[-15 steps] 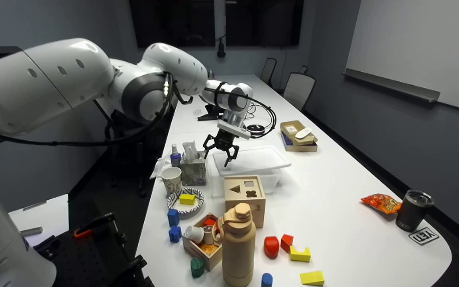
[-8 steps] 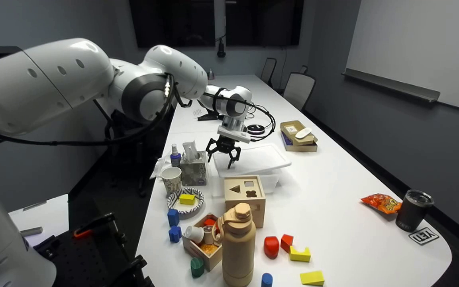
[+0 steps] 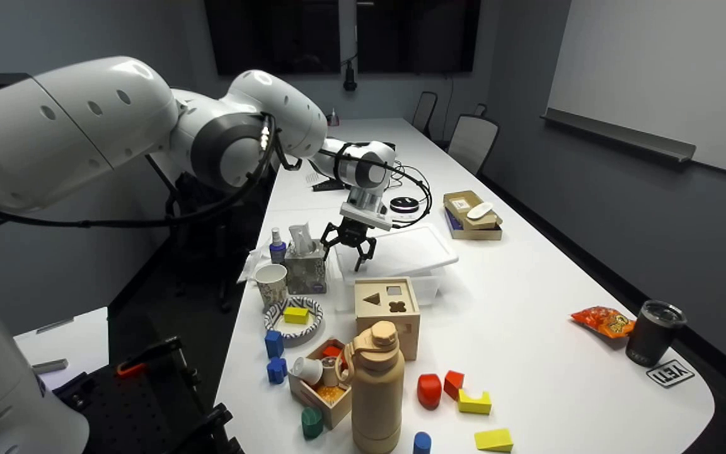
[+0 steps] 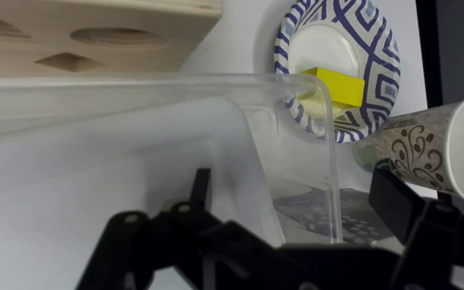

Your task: Close the lid on the clear container.

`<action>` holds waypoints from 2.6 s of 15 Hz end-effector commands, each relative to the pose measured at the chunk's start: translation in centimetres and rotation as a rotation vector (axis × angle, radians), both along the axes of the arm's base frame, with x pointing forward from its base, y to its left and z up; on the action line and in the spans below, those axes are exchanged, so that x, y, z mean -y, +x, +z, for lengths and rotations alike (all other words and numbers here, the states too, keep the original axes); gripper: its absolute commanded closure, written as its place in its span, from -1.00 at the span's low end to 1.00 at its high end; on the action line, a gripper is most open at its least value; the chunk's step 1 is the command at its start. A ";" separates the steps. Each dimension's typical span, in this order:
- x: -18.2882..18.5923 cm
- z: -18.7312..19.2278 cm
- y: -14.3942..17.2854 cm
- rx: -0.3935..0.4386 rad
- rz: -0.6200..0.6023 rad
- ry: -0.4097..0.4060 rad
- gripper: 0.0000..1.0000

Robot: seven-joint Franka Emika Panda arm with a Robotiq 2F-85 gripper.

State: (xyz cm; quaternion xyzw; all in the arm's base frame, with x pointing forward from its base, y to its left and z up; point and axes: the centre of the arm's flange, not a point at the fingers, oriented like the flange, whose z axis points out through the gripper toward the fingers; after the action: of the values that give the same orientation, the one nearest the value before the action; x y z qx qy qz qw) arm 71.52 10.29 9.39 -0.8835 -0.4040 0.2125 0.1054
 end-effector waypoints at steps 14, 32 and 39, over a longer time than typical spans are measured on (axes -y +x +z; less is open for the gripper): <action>-1.3 2.1 -3.8 -0.083 0.031 -0.018 -1.00; -2.3 2.5 -5.3 -0.203 0.057 -0.026 -1.00; -2.2 6.6 -4.4 -0.169 0.040 -0.086 -1.00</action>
State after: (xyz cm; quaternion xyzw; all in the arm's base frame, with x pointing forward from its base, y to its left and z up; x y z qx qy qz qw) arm 67.83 12.60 12.24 -0.8503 -0.4197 0.2931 0.1223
